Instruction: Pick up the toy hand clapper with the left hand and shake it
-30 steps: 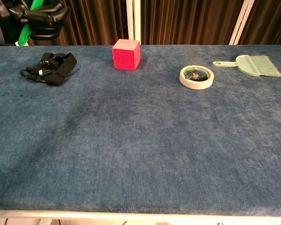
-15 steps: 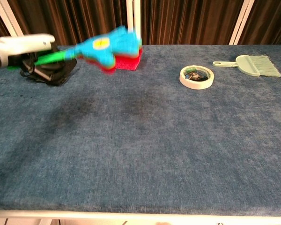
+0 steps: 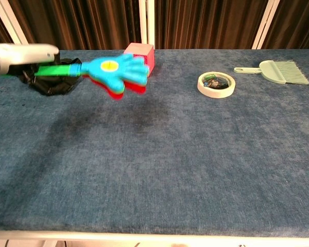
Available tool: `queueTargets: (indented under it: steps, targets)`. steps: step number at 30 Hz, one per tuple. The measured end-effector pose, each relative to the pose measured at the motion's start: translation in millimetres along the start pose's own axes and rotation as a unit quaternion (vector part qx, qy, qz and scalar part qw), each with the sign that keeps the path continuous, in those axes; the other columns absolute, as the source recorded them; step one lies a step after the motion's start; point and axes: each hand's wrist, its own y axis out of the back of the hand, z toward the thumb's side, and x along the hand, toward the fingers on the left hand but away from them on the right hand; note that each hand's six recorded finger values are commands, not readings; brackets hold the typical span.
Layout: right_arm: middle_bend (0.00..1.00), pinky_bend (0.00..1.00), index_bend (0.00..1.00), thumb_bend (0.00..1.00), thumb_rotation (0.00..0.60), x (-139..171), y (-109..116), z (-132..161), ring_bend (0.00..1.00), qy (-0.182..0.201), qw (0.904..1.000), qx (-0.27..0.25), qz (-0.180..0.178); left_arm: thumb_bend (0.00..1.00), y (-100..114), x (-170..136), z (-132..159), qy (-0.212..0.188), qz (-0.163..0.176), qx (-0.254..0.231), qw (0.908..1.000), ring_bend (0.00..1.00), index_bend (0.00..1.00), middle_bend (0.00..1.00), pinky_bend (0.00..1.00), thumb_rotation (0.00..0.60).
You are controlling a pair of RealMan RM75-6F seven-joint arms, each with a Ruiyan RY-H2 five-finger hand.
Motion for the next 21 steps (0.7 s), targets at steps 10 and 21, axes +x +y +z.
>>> queueTargets:
  steps: [10, 21]
  targets:
    - [0.00, 0.00, 0.00, 0.22, 0.600, -1.0, -2.9, 2.3, 0.00, 0.002, 1.0000, 0.001, 0.004, 0.61, 47.5, -8.9, 19.1, -0.082, 0.065, -0.496, 0.8620, 1.00, 1.00, 1.00, 1.00, 0.600]
    - [0.00, 0.00, 0.00, 0.22, 0.600, -0.9, -1.7, 0.4, 0.00, 0.000, 1.0000, 0.001, 0.004, 0.61, 61.6, -15.5, 24.1, -0.148, 0.040, -0.660, 0.7355, 1.00, 1.00, 1.00, 1.00, 0.600]
